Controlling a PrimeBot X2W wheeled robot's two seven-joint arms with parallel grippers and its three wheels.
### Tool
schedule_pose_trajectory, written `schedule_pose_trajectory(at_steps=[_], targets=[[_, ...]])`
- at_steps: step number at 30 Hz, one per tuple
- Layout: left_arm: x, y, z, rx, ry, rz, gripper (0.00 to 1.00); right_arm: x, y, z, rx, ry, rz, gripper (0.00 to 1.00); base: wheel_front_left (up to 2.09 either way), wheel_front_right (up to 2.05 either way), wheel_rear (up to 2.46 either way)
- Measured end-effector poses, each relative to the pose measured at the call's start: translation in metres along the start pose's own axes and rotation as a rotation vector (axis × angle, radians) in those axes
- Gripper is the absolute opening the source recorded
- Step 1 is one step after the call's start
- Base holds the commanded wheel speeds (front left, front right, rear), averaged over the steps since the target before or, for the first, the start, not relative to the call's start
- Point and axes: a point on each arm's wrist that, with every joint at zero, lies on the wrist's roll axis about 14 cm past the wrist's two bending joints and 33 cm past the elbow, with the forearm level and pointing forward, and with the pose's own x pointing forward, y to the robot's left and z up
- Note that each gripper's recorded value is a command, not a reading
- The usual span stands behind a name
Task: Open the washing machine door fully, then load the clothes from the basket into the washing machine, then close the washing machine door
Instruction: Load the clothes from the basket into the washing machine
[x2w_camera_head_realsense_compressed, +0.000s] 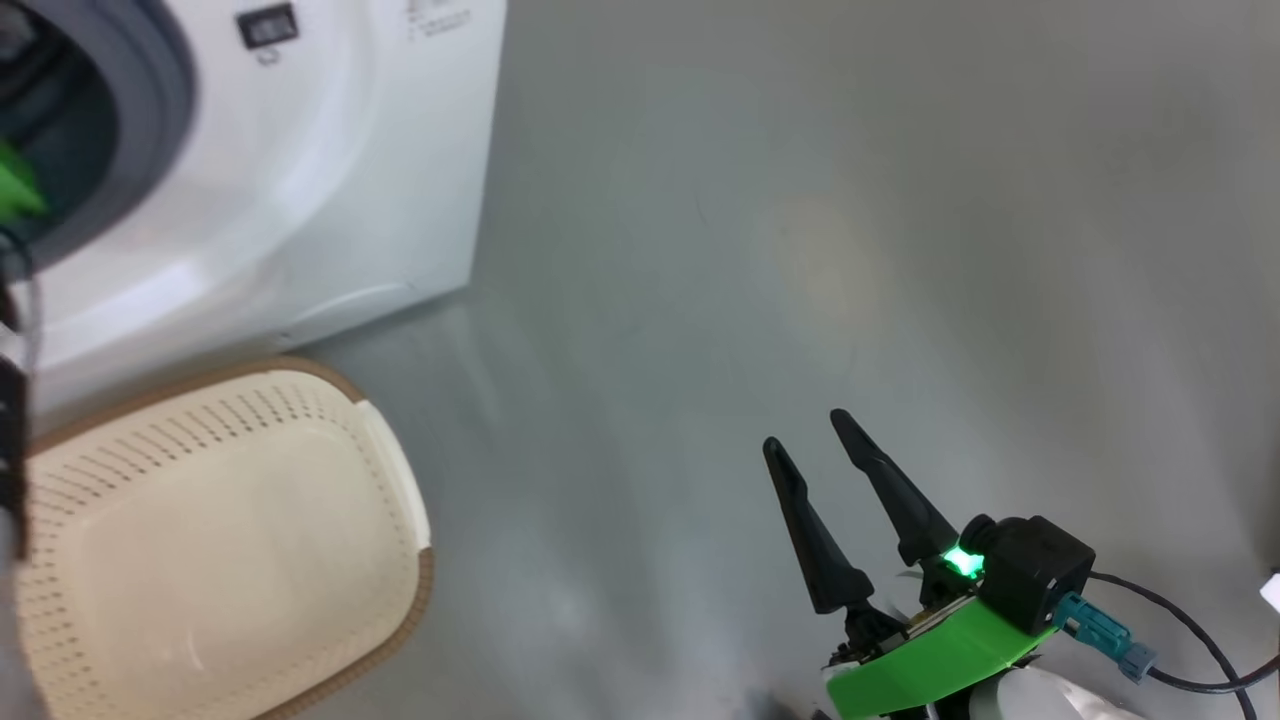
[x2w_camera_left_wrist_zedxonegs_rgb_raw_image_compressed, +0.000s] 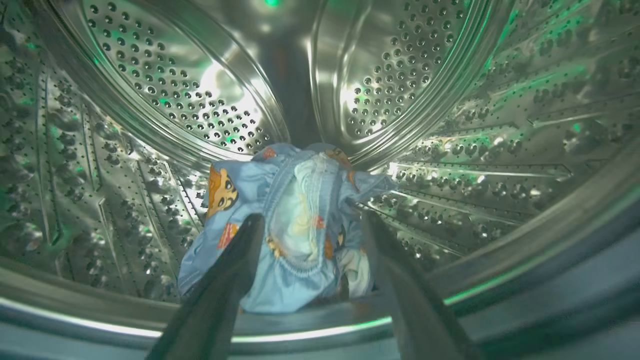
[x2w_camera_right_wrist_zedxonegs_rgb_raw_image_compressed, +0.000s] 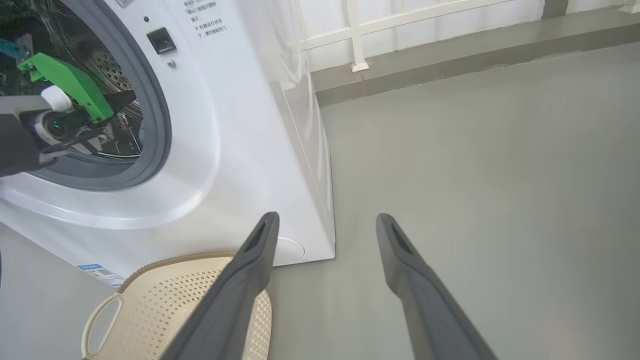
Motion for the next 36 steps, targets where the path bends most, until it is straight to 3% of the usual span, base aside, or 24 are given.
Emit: schedule_pose_trajectory(at_steps=[20, 36], targets=[[-0.122, 0.008, 0.017, -0.103, -0.022, -0.021, 1.0, -0.007, 0.028, 0.041, -0.013, -0.136, 0.106, 1.0, 0.0, 0.0, 0.0], [-0.216, 0.021, 0.001, -0.143, -0.021, -0.022, 1.0, -0.02, 0.048, 0.059, -0.029, -0.197, 0.17, 1.0, 0.0, 0.0, 0.0]])
